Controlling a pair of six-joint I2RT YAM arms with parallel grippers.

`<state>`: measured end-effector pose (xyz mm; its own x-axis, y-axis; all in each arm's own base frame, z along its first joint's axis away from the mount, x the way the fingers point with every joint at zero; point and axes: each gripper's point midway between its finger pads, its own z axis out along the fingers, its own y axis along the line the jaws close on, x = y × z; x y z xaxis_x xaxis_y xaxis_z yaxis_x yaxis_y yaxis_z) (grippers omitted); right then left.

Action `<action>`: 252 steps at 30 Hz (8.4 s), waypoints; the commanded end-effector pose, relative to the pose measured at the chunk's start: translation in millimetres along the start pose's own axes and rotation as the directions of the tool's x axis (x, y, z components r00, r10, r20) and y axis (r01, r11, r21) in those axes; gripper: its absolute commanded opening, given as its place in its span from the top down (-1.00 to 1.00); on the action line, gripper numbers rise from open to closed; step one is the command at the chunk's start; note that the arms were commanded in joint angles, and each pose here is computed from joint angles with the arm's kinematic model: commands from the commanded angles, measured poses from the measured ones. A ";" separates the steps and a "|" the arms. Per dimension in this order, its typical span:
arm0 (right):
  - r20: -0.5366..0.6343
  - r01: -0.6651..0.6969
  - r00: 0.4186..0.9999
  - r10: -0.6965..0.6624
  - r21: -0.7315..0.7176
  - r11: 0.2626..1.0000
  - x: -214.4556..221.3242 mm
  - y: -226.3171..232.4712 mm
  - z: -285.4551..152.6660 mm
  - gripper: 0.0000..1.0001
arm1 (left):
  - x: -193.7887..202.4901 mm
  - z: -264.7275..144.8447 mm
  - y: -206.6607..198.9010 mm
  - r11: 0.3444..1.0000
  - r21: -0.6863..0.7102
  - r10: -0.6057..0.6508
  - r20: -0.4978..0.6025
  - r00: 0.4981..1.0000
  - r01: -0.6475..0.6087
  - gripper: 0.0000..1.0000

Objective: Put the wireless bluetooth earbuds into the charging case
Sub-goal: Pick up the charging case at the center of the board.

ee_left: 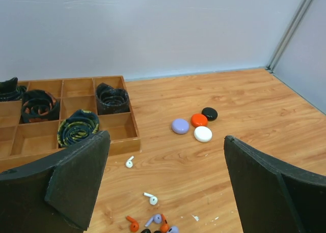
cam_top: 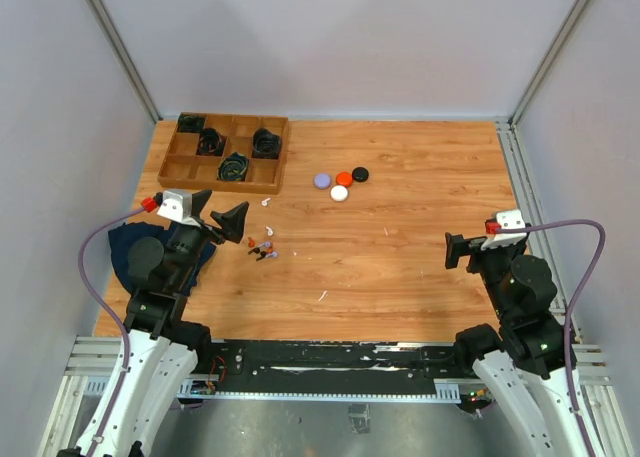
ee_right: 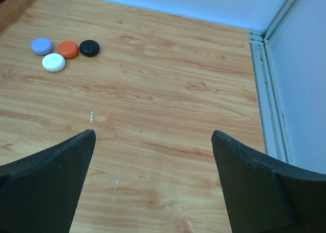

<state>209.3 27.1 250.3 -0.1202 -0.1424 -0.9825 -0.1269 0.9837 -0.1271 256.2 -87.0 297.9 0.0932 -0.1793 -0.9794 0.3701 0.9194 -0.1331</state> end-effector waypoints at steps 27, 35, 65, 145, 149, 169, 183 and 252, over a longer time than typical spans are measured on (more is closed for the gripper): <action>-0.148 -0.078 0.989 0.006 -0.484 0.872 -7.5 122.1 114.7 -0.97 | -18.8 1.8 -15.4 0.987 0.007 -0.159 -0.091 0.983 0.161 -0.99; -0.236 -0.066 0.970 -0.067 -0.513 0.856 22.7 160.3 182.5 -0.98 | 6.5 3.6 -6.4 0.989 -0.029 -0.147 -0.134 0.980 0.144 -0.99; -0.501 -0.009 0.856 -0.128 -0.261 0.965 142.9 257.6 311.8 -0.41 | 26.9 6.3 5.5 0.985 -0.095 -0.162 -0.187 0.969 0.147 -0.98; 0.686 0.698 0.672 -0.278 -0.713 -0.072 -35.1 362.4 24.8 0.28 | 106.5 -12.4 -132.4 0.615 0.211 -0.399 -0.748 0.530 0.760 -0.01; 0.693 0.705 0.662 -0.285 -0.705 -0.076 -33.2 363.4 26.1 0.28 | 106.4 -11.9 -135.6 0.603 0.214 -0.401 -0.751 0.525 0.768 0.08; 0.606 0.643 0.741 -0.289 -0.765 0.046 -54.6 327.3 22.1 -0.53 | 93.6 -4.4 -129.6 0.637 0.258 -0.448 -0.643 0.621 0.726 0.90; 0.103 0.059 0.990 0.097 -0.925 0.376 -91.0 299.5 24.8 -0.61 | 49.5 -6.1 -115.3 0.677 0.363 -0.530 -0.363 0.767 0.640 1.00; 0.017 0.017 1.000 -0.003 -0.996 0.083 -82.1 291.5 -17.8 0.80 | 4.9 -10.4 -157.2 0.589 0.660 -0.424 -0.239 0.874 0.466 -0.26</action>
<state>171.3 341.3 309.3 -0.1857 0.0054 -0.9826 -0.9825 -0.0172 0.1856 195.5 -218.0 303.9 -0.3416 -0.5555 -0.7582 0.8072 0.2399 -0.5394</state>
